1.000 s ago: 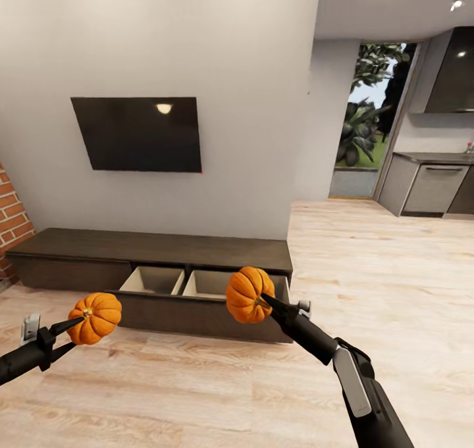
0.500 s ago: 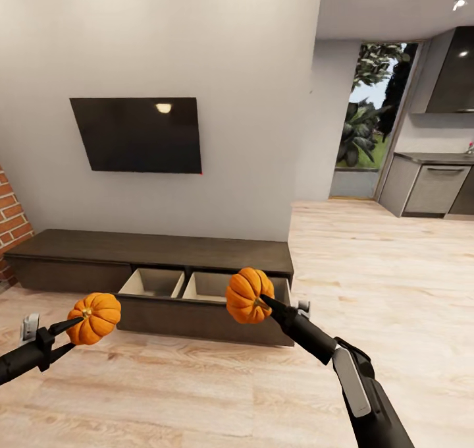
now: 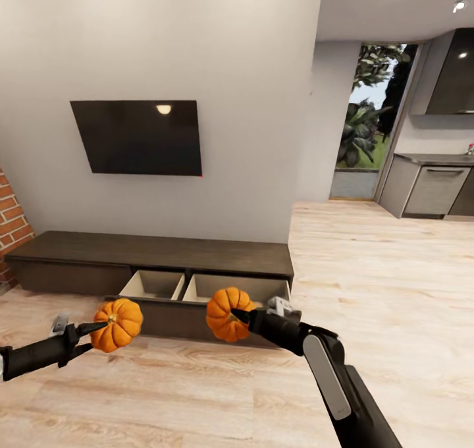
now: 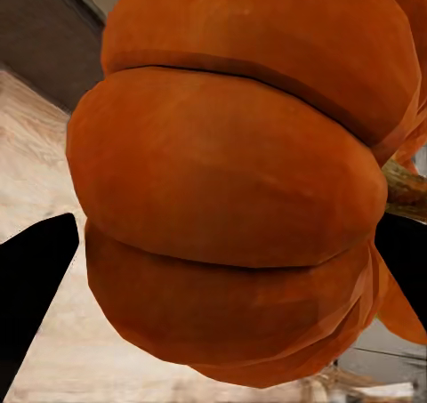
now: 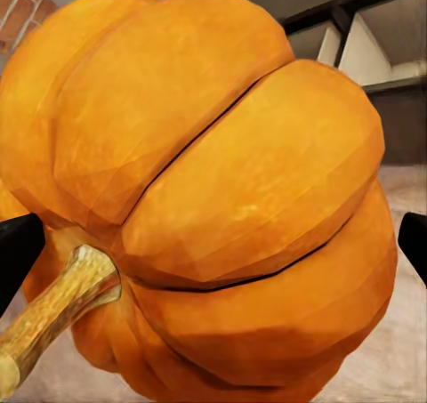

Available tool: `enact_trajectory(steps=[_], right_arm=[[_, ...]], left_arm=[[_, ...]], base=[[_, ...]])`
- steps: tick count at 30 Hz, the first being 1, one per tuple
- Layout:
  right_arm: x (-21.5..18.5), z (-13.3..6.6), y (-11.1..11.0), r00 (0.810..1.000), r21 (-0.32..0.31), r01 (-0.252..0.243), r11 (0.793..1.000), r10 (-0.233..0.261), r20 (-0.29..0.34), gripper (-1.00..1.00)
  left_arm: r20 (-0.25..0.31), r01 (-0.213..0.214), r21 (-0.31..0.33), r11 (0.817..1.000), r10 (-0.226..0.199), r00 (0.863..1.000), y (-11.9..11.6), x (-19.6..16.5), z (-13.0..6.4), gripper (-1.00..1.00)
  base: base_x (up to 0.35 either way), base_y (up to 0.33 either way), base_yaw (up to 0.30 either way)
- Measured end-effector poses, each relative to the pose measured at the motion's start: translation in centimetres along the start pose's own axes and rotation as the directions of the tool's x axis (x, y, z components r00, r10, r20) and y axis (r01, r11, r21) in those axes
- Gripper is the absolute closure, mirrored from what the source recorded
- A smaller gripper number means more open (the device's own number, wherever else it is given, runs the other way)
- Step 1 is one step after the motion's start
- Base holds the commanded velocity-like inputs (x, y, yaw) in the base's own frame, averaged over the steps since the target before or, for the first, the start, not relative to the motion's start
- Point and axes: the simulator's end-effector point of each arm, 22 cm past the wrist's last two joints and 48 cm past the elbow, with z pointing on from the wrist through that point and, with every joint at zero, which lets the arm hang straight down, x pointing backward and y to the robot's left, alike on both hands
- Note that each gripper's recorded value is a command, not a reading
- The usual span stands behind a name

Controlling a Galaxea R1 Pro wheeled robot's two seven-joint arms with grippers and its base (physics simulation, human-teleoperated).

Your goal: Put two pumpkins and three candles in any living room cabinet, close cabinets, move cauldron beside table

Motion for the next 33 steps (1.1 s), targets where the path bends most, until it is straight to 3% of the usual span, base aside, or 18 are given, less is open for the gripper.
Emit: enact_trajectory(steps=[2, 5, 8, 12, 14, 16, 17, 19, 24, 28, 33], right_arm=[[0.0, -0.1, 0.2, 1.0, 0.026, 0.022, 0.999, -0.022, -0.01, 1.0], [-0.3, -0.4, 0.3, 1.0, 0.038, 0.024, 0.999, -0.024, -0.011, 1.0], [-0.4, -0.8, 0.3, 1.0, 0.043, 0.025, 0.999, -0.024, -0.02, 1.0], [0.7, -1.1, 0.4, 0.997, 0.054, 0.028, 0.998, -0.024, -0.08, 1.0], [1.5, -1.3, 0.0, 0.992, 0.083, 0.034, 0.996, -0.023, -0.126, 1.0], [1.9, -1.6, -1.5, 0.989, 0.167, 0.052, 0.985, -0.027, -0.148, 1.0], [1.9, -1.9, -2.6, 0.987, 0.226, 0.065, 0.972, -0.03, -0.155, 1.0], [2.1, -2.8, -5.4, 0.983, 0.369, 0.111, 0.923, -0.046, -0.18, 1.0], [2.3, -3.6, -6.3, 0.979, 0.452, 0.134, 0.882, -0.047, -0.199, 1.0], [2.1, -3.9, -6.0, 0.978, 0.46, 0.141, 0.877, -0.053, -0.2, 1.0], [1.7, -4.1, -5.5, 0.98, 0.458, 0.14, 0.878, -0.056, -0.193, 1.0]], left_arm=[[-0.077, -0.045, -0.037, 0.998, 0.042, 0.996, -0.3, 2.2, 2.0, 1.0], [-0.145, -0.107, -0.102, 0.989, 0.091, 0.985, -0.6, 4.6, 4.9, 1.0], [-0.168, -0.164, -0.181, 0.97, 0.134, 0.977, -0.5, 5.1, 6.2, 1.0], [-0.19, -0.191, -0.223, 0.956, 0.15, 0.97, -0.8, 6.1, 7.3, 1.0], [-0.216, -0.235, -0.27, 0.934, 0.179, 0.96, -0.6, 6.7, 8.0, 1.0], [-0.236, -0.276, -0.331, 0.902, 0.204, 0.95, -0.1, 7.0, 8.4, 1.0], [-0.246, -0.296, -0.364, 0.883, 0.215, 0.945, 0.2, 7.2, 8.6, 1.0], [-0.258, -0.333, -0.44, 0.834, 0.238, 0.936, 0.5, 7.6, 9.4, 1.0], [-0.256, -0.367, -0.532, 0.763, 0.268, 0.929, -1.1, 8.7, 11.1, 1.0], [-0.254, -0.375, -0.561, 0.738, 0.277, 0.927, -1.7, 8.7, 11.1, 1.0], [-0.252, -0.375, -0.563, 0.737, 0.278, 0.927, -2.3, 8.6, 10.8, 1.0]], base=[[0.0, 0.0, 0.0], [0.0, 0.0, 0.0], [0.0, 0.0, 0.0], [0.0, 0.0, 0.0], [0.0, 0.0, 0.0], [0.0, 0.0, 0.0], [0.0, 0.0, 0.0], [0.0, 0.0, 0.0], [0.0, 0.0, 0.0], [0.0, 0.0, 0.0], [0.0, 0.0, 0.0]])
